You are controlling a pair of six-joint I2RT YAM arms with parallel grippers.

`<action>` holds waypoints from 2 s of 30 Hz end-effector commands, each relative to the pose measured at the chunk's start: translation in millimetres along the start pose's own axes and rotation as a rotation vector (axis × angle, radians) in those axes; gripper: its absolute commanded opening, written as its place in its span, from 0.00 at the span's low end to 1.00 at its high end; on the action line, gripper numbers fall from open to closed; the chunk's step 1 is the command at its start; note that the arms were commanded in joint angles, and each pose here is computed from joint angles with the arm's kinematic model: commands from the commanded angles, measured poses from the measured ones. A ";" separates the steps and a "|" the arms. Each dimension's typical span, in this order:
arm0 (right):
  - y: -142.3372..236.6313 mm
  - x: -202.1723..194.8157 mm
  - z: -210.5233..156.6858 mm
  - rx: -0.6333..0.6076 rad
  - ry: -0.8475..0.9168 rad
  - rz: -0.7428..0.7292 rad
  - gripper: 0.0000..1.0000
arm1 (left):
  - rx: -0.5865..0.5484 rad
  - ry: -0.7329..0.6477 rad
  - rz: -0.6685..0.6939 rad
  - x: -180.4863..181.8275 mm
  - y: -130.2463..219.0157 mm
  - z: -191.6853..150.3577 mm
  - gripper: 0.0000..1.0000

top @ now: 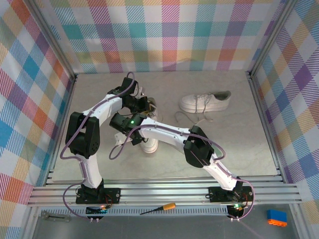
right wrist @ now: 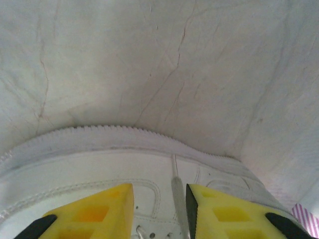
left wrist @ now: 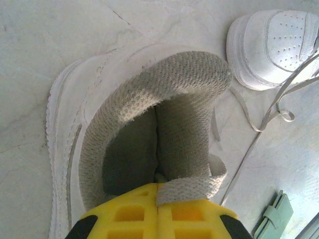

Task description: Tie the shoes

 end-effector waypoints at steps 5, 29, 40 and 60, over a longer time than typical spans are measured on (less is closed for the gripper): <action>-13.6 0.1 -14.5 0.063 0.015 0.033 0.34 | 0.031 0.011 -0.005 -0.2 -0.7 -0.8 0.00; -61.6 -1.4 -43.8 0.169 -0.031 0.064 0.20 | 0.026 0.008 -0.002 0.7 0.1 -2.1 0.00; -50.2 -14.1 -42.0 0.144 -0.065 0.003 0.00 | 0.027 0.010 -0.004 0.9 -0.5 -2.9 0.00; 4.1 1.8 30.8 -0.249 -0.103 -0.005 0.00 | 0.032 0.010 -0.002 2.2 -2.3 -2.5 0.00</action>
Point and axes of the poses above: each hand's point on the last joint's axis, 136 mm out from that joint toward the fingers, its own y axis back along the fingers, its own x axis along the line the jaws close on, z = x × y, the point moved 5 cm from there along y, back along the fingers, and after that the axes turned 9 degrees about y, right-handed, at the moved point
